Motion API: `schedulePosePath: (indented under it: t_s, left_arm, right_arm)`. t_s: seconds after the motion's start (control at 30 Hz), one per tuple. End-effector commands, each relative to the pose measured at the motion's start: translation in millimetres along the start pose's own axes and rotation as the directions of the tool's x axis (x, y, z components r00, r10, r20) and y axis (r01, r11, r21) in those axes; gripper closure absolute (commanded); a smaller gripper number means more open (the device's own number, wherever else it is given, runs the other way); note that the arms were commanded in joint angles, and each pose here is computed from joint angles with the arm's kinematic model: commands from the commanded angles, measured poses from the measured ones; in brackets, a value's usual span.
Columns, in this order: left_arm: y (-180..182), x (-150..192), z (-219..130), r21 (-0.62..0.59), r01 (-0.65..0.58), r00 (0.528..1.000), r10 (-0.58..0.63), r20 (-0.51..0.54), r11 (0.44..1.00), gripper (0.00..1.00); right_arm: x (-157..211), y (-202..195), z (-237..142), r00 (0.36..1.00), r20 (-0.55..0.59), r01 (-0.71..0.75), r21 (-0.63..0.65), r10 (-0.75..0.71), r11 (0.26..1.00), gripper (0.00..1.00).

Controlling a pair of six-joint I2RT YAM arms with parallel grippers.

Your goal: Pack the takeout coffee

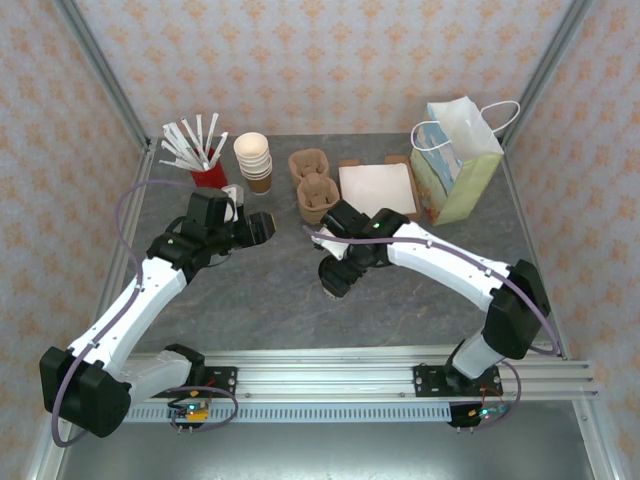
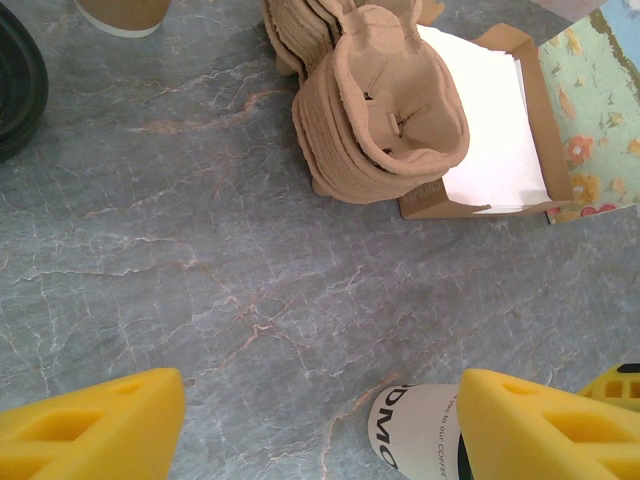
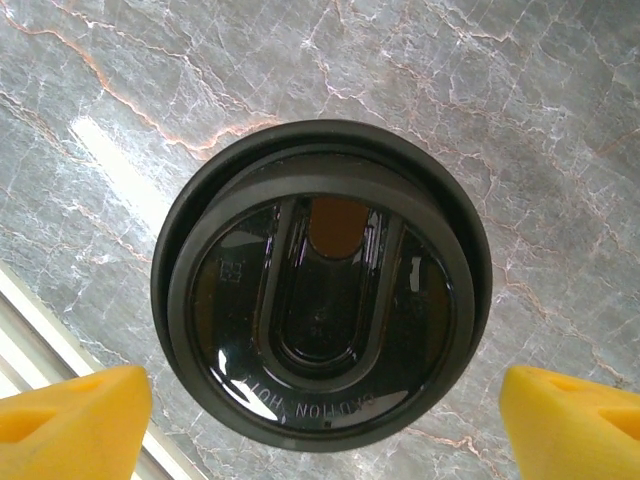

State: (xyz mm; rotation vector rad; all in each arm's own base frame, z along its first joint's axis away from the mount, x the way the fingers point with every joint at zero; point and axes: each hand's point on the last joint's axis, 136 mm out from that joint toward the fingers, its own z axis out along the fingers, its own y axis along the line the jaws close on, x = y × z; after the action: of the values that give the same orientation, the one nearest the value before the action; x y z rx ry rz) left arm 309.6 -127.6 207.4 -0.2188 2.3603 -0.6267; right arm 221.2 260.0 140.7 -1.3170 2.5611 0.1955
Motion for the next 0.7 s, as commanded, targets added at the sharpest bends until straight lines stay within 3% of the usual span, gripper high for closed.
schedulePosePath:
  t_s: [0.0,0.67]
  left_arm:
    - [-5,-5,-4,0.006,-0.025,1.0,0.025,0.007,1.0,0.27]
    - [-2,-2,-5,-0.002,-0.026,1.0,0.026,0.008,1.0,0.27]
  right_arm:
    - [-5,-1,-4,1.0,-0.001,0.022,0.007,-0.022,1.0,0.12]
    - [16,0,22,0.997,-0.082,-0.016,0.002,0.016,1.0,0.3]
